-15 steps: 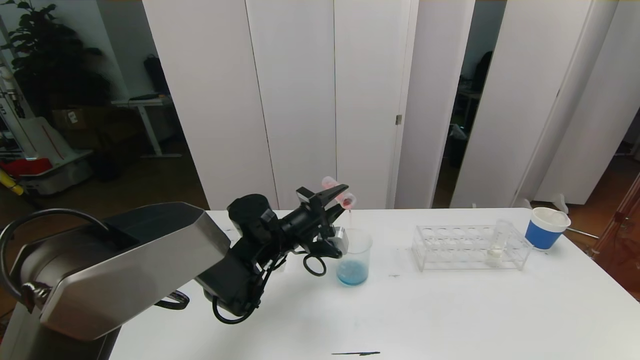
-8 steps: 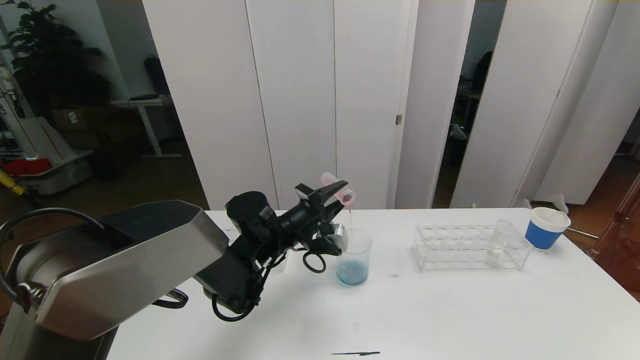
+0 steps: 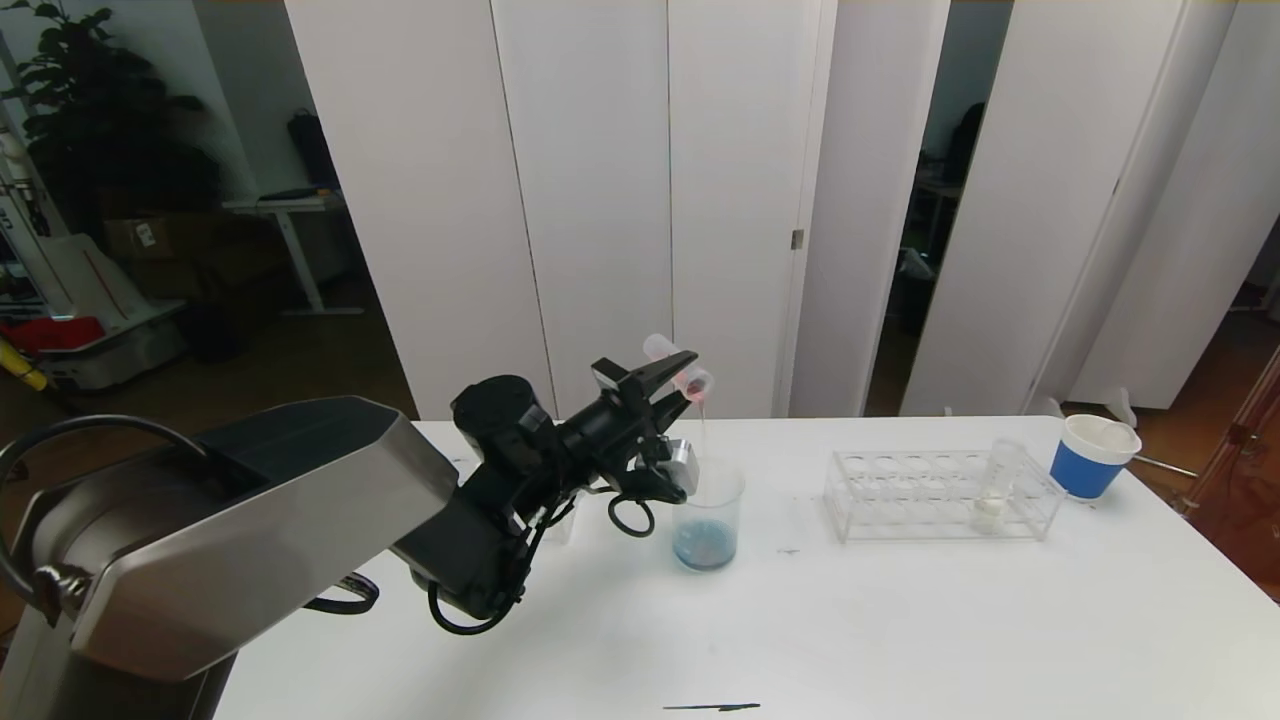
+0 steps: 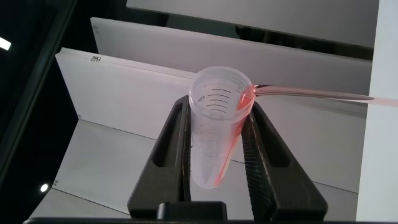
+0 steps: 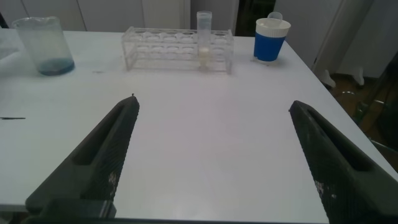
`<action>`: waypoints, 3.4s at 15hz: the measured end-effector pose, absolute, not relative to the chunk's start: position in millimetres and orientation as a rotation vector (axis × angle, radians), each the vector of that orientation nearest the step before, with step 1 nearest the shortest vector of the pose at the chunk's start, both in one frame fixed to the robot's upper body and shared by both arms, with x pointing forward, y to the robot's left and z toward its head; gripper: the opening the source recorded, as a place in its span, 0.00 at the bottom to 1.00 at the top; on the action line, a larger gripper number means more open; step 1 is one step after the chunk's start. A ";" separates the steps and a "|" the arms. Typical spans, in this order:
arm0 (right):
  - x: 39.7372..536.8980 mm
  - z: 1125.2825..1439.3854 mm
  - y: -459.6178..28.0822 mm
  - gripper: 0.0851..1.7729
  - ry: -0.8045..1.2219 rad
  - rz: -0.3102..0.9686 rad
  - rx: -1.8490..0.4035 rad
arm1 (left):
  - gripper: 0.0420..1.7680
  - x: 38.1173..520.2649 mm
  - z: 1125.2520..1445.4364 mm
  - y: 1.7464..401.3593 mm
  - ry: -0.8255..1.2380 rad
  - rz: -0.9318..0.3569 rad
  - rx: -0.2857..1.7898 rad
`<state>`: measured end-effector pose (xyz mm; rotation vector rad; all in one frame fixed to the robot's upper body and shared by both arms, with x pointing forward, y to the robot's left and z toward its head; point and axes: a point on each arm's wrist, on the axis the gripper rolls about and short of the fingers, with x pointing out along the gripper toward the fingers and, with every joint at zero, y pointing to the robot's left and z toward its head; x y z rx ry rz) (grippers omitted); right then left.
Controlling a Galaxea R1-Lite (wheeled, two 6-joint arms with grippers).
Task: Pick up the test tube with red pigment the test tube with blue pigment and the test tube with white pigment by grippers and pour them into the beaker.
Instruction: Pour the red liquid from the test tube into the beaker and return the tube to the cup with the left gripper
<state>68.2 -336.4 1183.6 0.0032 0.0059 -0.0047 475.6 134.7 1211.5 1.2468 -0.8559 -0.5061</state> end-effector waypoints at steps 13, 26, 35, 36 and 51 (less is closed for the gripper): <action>68.2 1183.6 -336.4 0.98 0.006 -0.005 0.003 | 0.31 474.4 1224.7 134.2 -0.890 -0.475 1.257; 68.2 1183.6 -336.4 0.98 0.006 -0.005 0.003 | 0.31 468.4 1229.2 136.1 -0.840 -0.511 1.198; 68.2 1183.6 -336.4 0.97 0.006 -0.004 0.003 | 0.31 447.7 1265.9 150.5 -0.324 -0.365 0.888; 68.2 1183.6 -336.4 0.98 0.006 -0.005 0.004 | 0.31 443.0 1272.5 150.2 -0.264 -0.373 0.799; 68.2 1183.6 -336.4 0.98 0.006 -0.005 0.003 | 0.31 394.7 1336.8 206.7 0.161 -0.147 -0.096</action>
